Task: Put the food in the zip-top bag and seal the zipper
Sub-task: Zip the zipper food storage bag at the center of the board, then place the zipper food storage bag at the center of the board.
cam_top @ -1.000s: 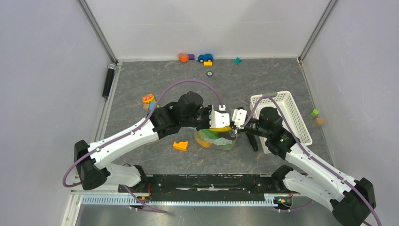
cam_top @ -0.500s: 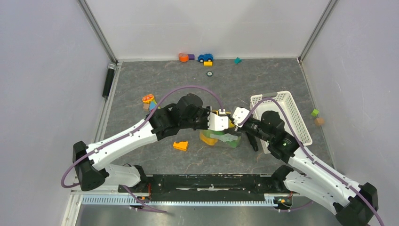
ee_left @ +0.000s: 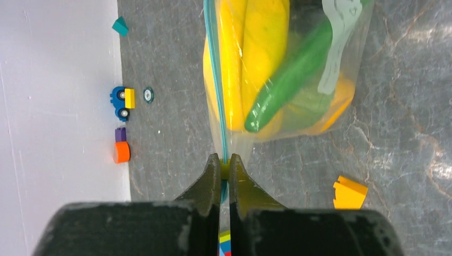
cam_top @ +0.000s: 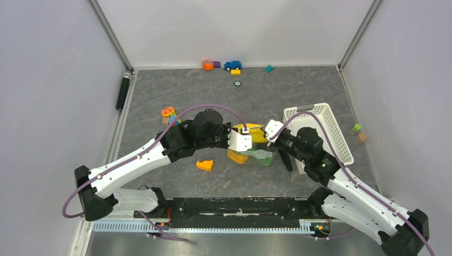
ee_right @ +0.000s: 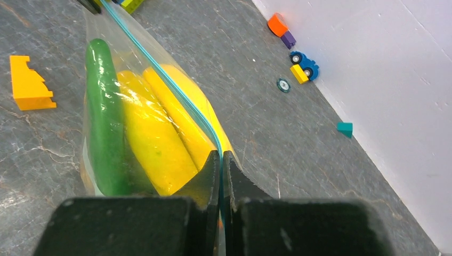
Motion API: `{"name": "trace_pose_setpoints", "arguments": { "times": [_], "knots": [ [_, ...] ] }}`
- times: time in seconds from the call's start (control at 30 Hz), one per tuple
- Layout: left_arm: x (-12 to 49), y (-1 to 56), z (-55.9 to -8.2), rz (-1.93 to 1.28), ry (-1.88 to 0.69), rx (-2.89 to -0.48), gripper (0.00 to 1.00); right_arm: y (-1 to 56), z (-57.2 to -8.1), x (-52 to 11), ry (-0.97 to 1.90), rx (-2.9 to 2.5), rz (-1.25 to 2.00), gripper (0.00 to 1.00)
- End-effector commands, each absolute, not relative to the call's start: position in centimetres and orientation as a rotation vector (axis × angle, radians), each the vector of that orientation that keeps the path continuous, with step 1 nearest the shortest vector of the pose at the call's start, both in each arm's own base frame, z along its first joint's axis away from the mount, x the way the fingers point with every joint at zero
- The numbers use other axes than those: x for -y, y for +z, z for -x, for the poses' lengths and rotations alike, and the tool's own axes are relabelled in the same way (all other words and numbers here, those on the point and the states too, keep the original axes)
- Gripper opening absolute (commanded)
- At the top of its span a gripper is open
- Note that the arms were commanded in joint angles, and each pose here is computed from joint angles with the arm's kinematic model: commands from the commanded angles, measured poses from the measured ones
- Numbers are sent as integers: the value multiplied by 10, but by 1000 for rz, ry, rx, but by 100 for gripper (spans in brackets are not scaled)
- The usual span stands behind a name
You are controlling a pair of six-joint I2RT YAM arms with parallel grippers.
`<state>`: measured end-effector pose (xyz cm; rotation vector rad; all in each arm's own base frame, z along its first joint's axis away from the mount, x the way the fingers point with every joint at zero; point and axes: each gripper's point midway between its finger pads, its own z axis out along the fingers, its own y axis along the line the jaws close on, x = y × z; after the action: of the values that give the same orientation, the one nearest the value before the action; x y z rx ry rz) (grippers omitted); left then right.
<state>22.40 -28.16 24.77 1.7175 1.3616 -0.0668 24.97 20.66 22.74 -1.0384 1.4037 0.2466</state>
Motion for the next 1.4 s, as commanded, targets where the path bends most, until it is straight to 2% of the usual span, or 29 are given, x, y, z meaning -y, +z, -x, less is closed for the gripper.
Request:
{"name": "trace_pose_setpoints", "arguments": {
  "times": [0.0, 0.33, 0.5, 0.67, 0.83, 0.93, 1.03, 1.07, 1.1, 1.23, 1.37],
  "knots": [
    [230, 239, -225, -1818, 138, -1421, 2, 223, -269, -168, 50, -1499, 925, 0],
    [217, 251, -233, -1785, 236, -1389, 2, 232, -260, -189, 172, -1433, 971, 0],
    [205, 291, -256, -1609, 415, -1310, 2, 257, -239, -230, 471, -1377, 990, 0],
    [195, 316, -262, -1505, 474, -1269, 2, 270, -217, -274, 817, -1369, 1039, 0],
    [187, 311, -292, -1396, 524, -1293, 5, 275, -244, -291, 870, -1414, 908, 0],
    [177, 306, -322, -1287, 480, -1350, 23, 273, -282, -289, 761, -1480, 770, 0],
    [163, 303, -359, -1157, 436, -1422, 50, 254, -322, -287, 638, -1597, 673, 0],
    [159, 298, -371, -1133, 427, -1454, 76, 244, -337, -285, 586, -1637, 651, 0],
    [157, 298, -380, -1095, 423, -1472, 97, 240, -351, -282, 551, -1656, 640, 0],
    [156, 307, -406, -979, 384, -1501, 100, 231, -406, -272, 436, -1650, 680, 0],
    [153, 355, -419, -745, 321, -1431, 100, 216, -457, -264, 333, -1664, 706, 0]
  ]
}}
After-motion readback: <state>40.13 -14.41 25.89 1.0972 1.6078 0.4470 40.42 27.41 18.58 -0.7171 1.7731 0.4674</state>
